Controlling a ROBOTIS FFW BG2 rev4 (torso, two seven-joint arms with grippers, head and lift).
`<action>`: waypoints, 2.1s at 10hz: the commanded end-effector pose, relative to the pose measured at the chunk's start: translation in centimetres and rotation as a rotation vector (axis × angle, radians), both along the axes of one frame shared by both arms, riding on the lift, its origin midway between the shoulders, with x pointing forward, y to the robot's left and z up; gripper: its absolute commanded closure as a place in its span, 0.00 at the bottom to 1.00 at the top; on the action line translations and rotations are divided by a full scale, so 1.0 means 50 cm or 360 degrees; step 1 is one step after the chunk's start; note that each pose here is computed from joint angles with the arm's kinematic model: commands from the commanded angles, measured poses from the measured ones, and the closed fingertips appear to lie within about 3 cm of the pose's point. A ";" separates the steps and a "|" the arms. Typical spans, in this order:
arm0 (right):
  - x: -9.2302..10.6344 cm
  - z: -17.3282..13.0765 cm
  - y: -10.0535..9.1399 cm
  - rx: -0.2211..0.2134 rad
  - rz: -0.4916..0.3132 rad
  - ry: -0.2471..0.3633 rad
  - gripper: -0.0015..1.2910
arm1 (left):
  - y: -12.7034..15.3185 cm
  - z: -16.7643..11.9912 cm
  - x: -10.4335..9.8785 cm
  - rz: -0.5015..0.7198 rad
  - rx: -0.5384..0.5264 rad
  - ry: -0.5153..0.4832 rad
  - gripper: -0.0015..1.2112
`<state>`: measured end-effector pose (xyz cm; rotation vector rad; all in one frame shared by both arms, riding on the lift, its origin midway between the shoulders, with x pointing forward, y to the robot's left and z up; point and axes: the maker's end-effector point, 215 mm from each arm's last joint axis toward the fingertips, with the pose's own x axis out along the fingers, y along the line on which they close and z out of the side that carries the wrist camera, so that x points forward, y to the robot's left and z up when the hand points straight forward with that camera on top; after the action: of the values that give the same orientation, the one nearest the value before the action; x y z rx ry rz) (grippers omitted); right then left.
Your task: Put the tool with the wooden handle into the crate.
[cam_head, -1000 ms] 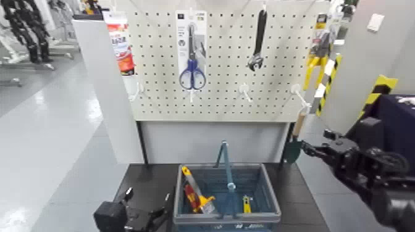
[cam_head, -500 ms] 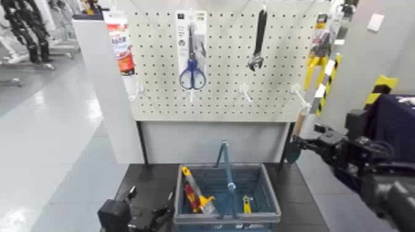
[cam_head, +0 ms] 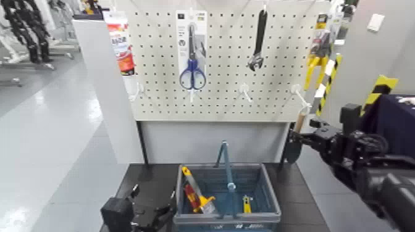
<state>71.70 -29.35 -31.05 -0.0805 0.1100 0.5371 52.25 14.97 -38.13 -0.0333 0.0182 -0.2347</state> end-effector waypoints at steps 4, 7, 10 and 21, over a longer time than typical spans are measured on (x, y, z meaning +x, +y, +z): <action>0.003 -0.015 0.039 0.0018 0.0031 0.0028 0.89 | -0.001 0.001 0.001 -0.0006 0.0000 -0.0003 0.10; 0.005 -0.013 0.047 0.0008 0.0029 0.0014 0.97 | 0.004 0.000 0.000 -0.0001 0.0000 -0.0003 0.10; 0.005 -0.008 0.044 0.0011 0.0019 -0.0004 0.97 | 0.006 0.000 -0.001 0.0002 -0.0006 -0.0005 0.10; -0.067 0.071 0.049 0.0069 -0.0054 -0.0156 0.97 | 0.014 -0.014 -0.009 0.0019 -0.0009 0.0021 0.10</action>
<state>68.83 -27.20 -27.81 -0.0654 0.0094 0.4944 51.81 15.70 -38.83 -0.0396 0.0304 -0.2225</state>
